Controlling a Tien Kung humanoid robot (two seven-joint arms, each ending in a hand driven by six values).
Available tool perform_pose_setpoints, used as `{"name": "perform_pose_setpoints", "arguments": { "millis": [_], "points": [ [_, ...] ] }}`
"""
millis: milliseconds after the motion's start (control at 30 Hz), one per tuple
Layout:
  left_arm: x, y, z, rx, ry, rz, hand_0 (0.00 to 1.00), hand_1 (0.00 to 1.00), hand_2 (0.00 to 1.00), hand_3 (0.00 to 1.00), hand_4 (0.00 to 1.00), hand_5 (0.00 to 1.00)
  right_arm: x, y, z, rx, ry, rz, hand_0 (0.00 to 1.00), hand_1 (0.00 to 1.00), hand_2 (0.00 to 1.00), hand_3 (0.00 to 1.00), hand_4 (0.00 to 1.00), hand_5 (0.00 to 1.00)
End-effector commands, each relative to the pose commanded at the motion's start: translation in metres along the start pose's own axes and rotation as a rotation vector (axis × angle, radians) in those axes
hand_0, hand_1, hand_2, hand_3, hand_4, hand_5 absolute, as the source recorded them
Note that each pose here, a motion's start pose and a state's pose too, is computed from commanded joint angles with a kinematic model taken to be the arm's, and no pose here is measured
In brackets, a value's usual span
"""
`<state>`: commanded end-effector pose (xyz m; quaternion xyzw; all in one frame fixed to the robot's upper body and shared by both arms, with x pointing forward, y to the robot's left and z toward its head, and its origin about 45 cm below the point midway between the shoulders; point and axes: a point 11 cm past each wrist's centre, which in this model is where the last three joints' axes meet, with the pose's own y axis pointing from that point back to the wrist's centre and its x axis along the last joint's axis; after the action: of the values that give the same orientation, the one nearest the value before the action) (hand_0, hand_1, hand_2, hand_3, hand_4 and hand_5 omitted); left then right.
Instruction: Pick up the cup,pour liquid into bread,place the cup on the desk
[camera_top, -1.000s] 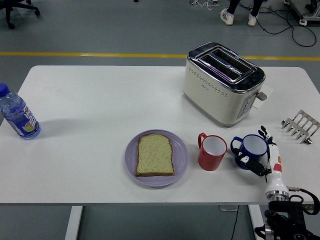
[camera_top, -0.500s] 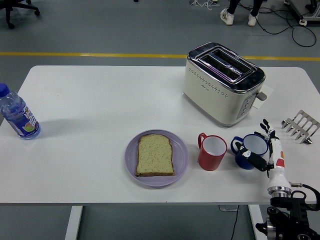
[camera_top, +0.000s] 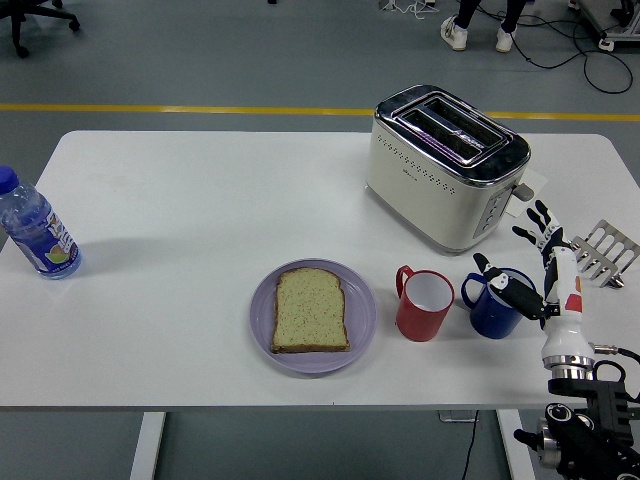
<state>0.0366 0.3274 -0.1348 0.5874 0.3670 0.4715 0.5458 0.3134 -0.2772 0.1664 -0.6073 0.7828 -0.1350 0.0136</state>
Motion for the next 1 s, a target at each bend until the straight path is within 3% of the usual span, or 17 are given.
{"name": "perform_pose_setpoints", "arguments": {
  "millis": [33, 100, 200, 233, 400, 433, 733, 833, 1000],
  "points": [
    [0.000, 0.000, 0.000, 0.000, 0.000, 0.000, 0.635, 0.645, 0.656, 0.553, 0.325, 0.835, 0.002, -0.001, -0.002, -0.003, -0.021, 0.015, 0.884, 0.724, 0.868, 0.907, 0.872, 0.145],
    [0.000, 0.000, 0.000, -0.001, 0.001, 0.000, 0.635, 0.645, 0.656, 0.553, 0.325, 0.835, 0.013, -0.008, -0.012, -0.022, -0.127, 0.072, 0.884, 0.724, 0.868, 0.907, 0.872, 0.145],
    [0.000, 0.000, 0.000, 0.000, 0.002, 0.001, 0.635, 0.645, 0.656, 0.553, 0.325, 0.835, 0.019, -0.014, -0.018, -0.054, -0.281, 0.089, 0.884, 0.724, 0.868, 0.907, 0.872, 0.145],
    [0.000, 0.000, 0.000, 0.000, 0.002, 0.001, 0.635, 0.644, 0.657, 0.554, 0.325, 0.836, 0.021, -0.017, -0.022, -0.056, -0.339, 0.085, 0.795, 0.661, 0.752, 0.786, 0.723, 0.192],
    [0.000, 0.000, -0.001, 0.002, 0.000, 0.000, 0.635, 0.644, 0.657, 0.554, 0.325, 0.836, 0.036, -0.028, -0.030, -0.071, -0.624, 0.113, 0.795, 0.661, 0.752, 0.786, 0.723, 0.192],
    [0.000, 0.000, -0.001, 0.002, 0.000, 0.000, 0.635, 0.644, 0.657, 0.553, 0.324, 0.836, 0.039, -0.029, -0.028, -0.082, -0.675, 0.120, 0.727, 0.634, 0.697, 0.704, 0.675, 0.241],
    [0.000, 0.000, -0.003, 0.006, -0.003, 0.000, 0.635, 0.645, 0.656, 0.553, 0.324, 0.835, 0.059, -0.032, -0.005, -0.247, -1.104, 0.174, 0.724, 0.639, 0.691, 0.682, 0.660, 0.277],
    [-0.001, 0.000, -0.005, 0.008, -0.004, 0.000, 0.635, 0.645, 0.656, 0.553, 0.323, 0.834, 0.061, -0.032, -0.001, -0.271, -1.176, 0.177, 0.717, 0.645, 0.692, 0.664, 0.643, 0.318],
    [-0.001, 0.000, -0.007, 0.012, -0.004, -0.001, 0.635, 0.645, 0.656, 0.553, 0.323, 0.834, 0.061, -0.033, -0.001, -0.287, -1.155, 0.103, 0.717, 0.645, 0.692, 0.664, 0.643, 0.318]
  ]
}}
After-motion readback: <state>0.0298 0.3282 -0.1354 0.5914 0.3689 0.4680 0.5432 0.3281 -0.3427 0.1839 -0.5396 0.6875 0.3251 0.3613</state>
